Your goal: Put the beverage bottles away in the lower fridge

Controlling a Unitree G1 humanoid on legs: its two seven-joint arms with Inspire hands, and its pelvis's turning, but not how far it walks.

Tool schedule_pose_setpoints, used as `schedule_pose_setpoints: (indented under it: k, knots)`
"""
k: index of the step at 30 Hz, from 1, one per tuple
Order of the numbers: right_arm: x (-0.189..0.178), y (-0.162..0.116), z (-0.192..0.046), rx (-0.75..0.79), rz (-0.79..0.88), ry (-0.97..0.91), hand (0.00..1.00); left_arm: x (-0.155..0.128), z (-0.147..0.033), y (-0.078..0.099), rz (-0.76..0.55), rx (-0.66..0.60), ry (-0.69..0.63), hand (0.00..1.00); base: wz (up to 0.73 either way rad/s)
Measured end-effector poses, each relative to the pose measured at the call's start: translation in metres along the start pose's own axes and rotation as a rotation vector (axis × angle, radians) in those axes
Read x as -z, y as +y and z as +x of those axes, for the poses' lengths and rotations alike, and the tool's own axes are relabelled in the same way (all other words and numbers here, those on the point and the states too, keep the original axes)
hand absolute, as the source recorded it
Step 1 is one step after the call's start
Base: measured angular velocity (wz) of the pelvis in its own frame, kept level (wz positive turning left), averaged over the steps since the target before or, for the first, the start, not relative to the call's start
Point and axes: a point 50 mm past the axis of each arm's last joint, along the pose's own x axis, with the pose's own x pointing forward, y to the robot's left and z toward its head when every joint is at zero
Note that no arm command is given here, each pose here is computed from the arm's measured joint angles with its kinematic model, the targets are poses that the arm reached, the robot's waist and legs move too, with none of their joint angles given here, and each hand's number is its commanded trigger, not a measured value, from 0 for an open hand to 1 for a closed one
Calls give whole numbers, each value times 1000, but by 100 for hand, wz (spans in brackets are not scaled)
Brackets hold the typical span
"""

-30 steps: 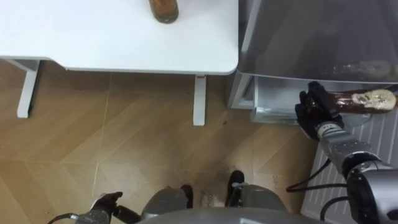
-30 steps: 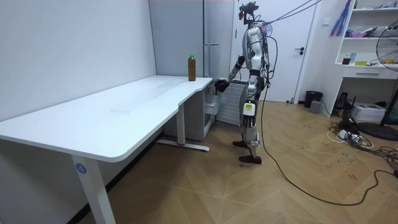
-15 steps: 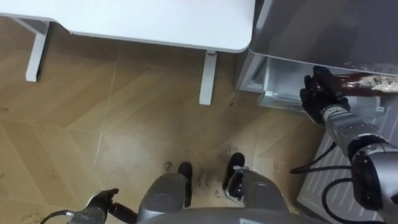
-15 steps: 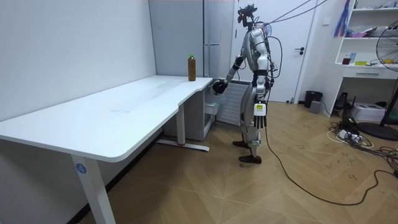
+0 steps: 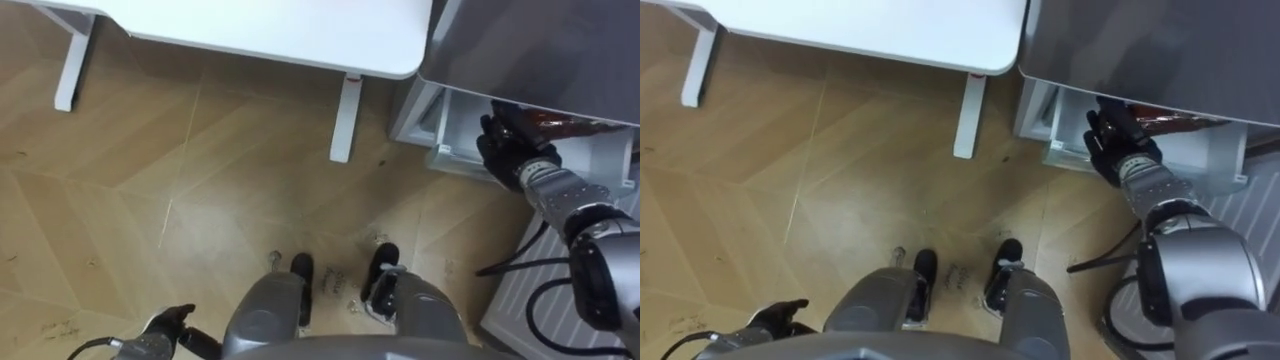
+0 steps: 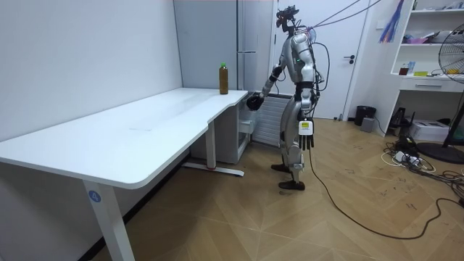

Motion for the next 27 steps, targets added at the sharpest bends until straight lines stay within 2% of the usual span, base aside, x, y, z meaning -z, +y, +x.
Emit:
schedule_pose_setpoints:
  k: [27]
  knots:
    - [-13,-3,-2,-19,-37,-7,0,-5,0,2,2,8,-6,0,4]
